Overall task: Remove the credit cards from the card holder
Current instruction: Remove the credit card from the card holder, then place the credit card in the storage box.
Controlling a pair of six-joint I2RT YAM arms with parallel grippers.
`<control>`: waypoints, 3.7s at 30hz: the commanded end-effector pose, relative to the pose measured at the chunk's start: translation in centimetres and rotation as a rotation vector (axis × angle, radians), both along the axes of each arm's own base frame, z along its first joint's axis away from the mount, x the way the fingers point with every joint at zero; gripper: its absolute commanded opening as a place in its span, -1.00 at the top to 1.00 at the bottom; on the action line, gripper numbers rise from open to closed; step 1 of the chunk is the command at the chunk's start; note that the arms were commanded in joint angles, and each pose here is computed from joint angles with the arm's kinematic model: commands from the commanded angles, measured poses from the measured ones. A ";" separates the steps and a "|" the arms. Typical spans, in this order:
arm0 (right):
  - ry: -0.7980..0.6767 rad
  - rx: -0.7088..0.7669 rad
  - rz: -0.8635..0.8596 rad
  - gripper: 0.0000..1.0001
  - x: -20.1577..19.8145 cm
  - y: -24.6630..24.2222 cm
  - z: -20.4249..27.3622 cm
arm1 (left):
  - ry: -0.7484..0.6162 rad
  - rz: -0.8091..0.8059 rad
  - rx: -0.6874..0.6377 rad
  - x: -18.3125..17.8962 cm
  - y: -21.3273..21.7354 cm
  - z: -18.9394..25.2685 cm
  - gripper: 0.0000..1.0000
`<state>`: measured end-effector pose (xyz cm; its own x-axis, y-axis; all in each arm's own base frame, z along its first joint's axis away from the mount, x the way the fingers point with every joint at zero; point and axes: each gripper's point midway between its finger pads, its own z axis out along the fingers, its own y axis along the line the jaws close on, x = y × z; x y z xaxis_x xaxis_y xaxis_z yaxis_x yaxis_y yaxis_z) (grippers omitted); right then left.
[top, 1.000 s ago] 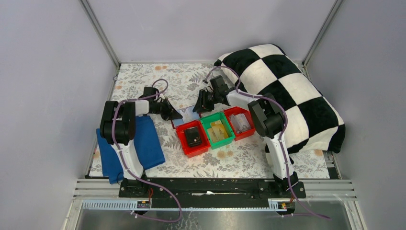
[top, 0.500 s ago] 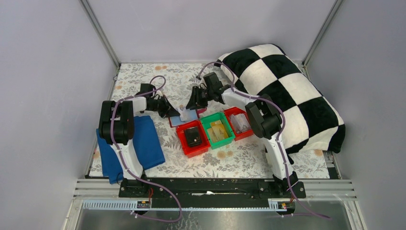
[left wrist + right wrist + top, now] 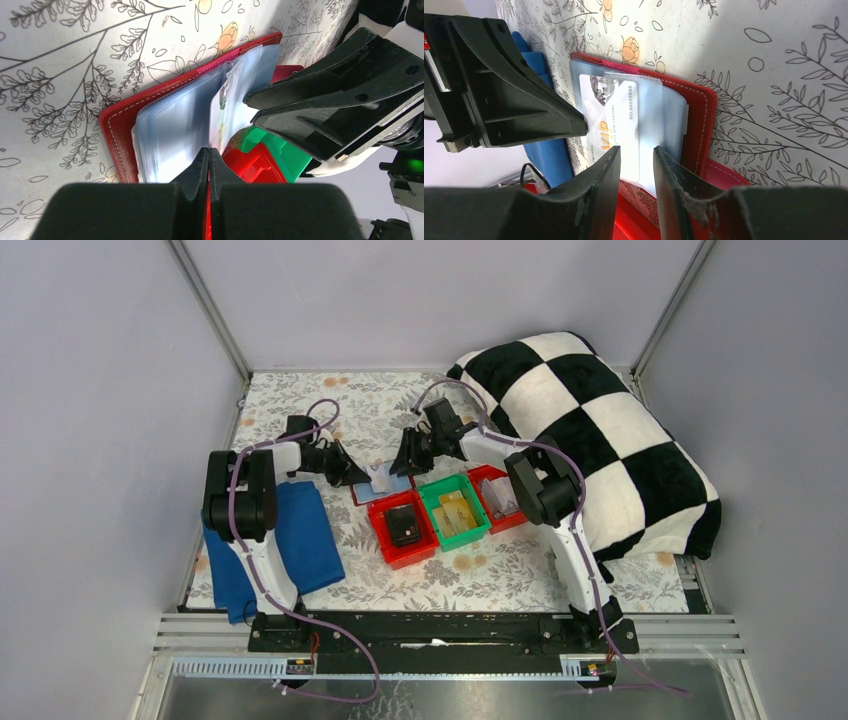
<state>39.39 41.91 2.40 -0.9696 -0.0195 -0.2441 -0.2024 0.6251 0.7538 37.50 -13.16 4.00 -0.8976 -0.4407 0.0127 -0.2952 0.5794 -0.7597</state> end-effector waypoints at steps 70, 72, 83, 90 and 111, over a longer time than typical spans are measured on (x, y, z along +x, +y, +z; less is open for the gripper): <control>0.000 0.039 0.093 0.16 -2.6 5.1 0.1 | -0.055 -0.022 0.010 0.2 1.4 1.3 0.62; 0.000 0.044 0.091 0.16 -2.6 5.1 0.1 | -0.048 -0.026 0.009 0.2 1.2 1.0 0.68; -0.105 0.148 0.111 0.07 -1.8 6.0 7.4 | -0.195 -0.008 0.122 2.6 2.4 6.9 1.00; -0.292 0.208 0.069 0.00 0.2 2.8 16.6 | -0.361 -0.137 0.089 1.8 1.5 15.2 1.00; -0.320 0.716 0.226 -0.30 -5.8 -2.5 28.0 | -0.770 -0.423 -0.261 -4.3 -5.7 27.6 1.00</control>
<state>35.04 39.33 27.64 -0.8639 0.0588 -0.5002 -0.4953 0.0806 0.8650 33.82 -18.37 28.77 -0.8442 -0.1352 -0.5188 0.4392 0.3805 -0.8139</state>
